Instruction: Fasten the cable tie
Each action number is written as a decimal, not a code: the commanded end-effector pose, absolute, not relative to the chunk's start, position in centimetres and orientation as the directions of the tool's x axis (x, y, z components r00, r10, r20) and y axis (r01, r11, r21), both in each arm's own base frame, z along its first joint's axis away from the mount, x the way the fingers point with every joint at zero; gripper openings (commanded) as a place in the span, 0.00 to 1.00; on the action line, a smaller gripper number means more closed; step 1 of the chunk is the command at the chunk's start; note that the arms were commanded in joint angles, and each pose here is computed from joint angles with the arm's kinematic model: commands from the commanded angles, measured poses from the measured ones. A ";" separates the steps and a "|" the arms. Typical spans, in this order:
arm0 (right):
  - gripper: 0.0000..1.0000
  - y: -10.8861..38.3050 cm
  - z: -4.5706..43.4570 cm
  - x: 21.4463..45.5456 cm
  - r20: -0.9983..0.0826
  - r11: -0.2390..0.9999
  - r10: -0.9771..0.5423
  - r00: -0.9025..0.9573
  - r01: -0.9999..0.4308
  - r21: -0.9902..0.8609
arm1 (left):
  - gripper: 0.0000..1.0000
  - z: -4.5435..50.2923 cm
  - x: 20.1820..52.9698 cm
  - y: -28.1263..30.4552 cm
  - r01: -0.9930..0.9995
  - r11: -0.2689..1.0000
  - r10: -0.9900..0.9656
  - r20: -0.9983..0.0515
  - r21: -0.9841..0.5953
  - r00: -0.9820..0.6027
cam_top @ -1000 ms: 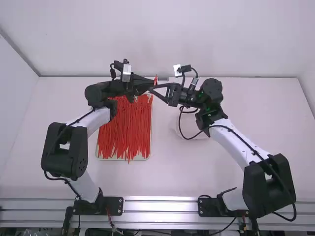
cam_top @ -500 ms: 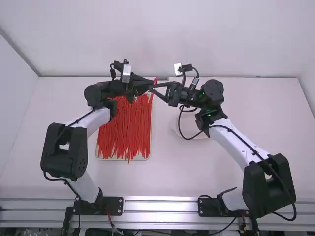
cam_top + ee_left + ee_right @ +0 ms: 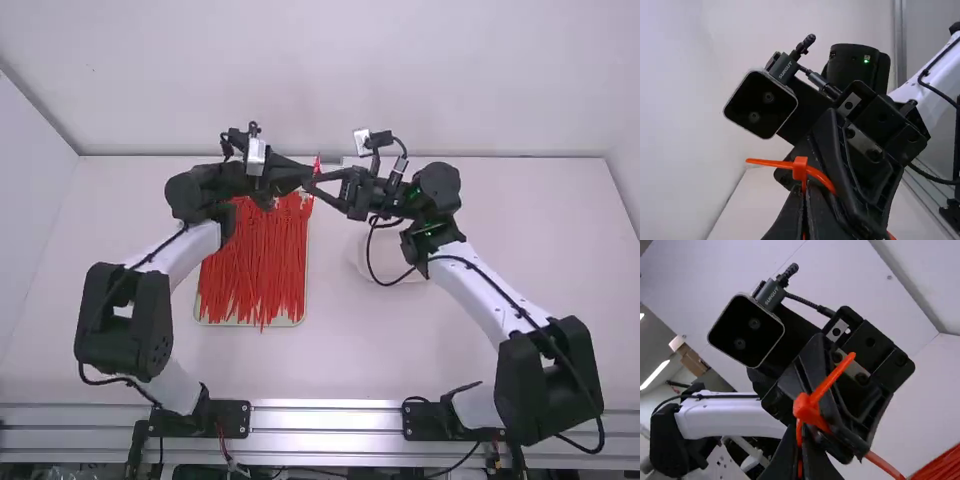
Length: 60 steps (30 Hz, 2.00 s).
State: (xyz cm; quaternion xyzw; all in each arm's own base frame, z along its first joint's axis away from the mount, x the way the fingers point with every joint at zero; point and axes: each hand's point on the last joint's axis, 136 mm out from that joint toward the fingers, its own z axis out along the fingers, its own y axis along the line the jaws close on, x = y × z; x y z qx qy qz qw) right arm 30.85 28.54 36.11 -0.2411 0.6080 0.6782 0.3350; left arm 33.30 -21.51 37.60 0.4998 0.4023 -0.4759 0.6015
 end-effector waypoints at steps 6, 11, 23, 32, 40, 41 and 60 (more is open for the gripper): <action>0.00 27.6 37.7 32.2 -0.721 -0.030 0.242 -0.649 -0.748 0.663 | 0.01 38.1 27.6 -22.4 0.892 -0.141 -0.086 -0.903 0.429 0.420; 0.00 27.1 37.9 32.6 -0.725 -0.022 0.257 -0.639 -0.754 0.656 | 0.01 37.9 27.4 -22.3 0.890 -0.154 -0.078 -0.903 0.429 0.422; 0.00 25.8 39.1 33.3 -0.713 -0.022 0.313 -0.627 -0.755 0.655 | 0.01 37.6 27.4 -22.3 0.886 -0.153 -0.079 -0.899 0.437 0.430; 0.00 25.1 39.4 34.3 -0.704 0.004 0.356 -0.615 -0.752 0.659 | 0.01 37.3 27.4 -22.4 0.885 -0.154 -0.080 -0.898 0.439 0.432; 0.00 24.7 39.5 34.7 -0.697 0.014 0.374 -0.612 -0.747 0.664 | 0.01 37.3 26.9 -22.9 0.880 -0.172 -0.089 -0.897 0.443 0.433; 0.00 24.6 39.5 34.7 -0.697 0.016 0.374 -0.611 -0.748 0.664 | 0.01 37.3 27.0 -22.9 0.880 -0.172 -0.090 -0.896 0.444 0.435; 0.23 26.5 38.7 32.1 -0.720 -0.055 0.253 -0.646 -0.753 0.656 | 0.01 37.8 28.7 -21.0 0.930 -0.094 -0.063 -0.934 0.356 0.351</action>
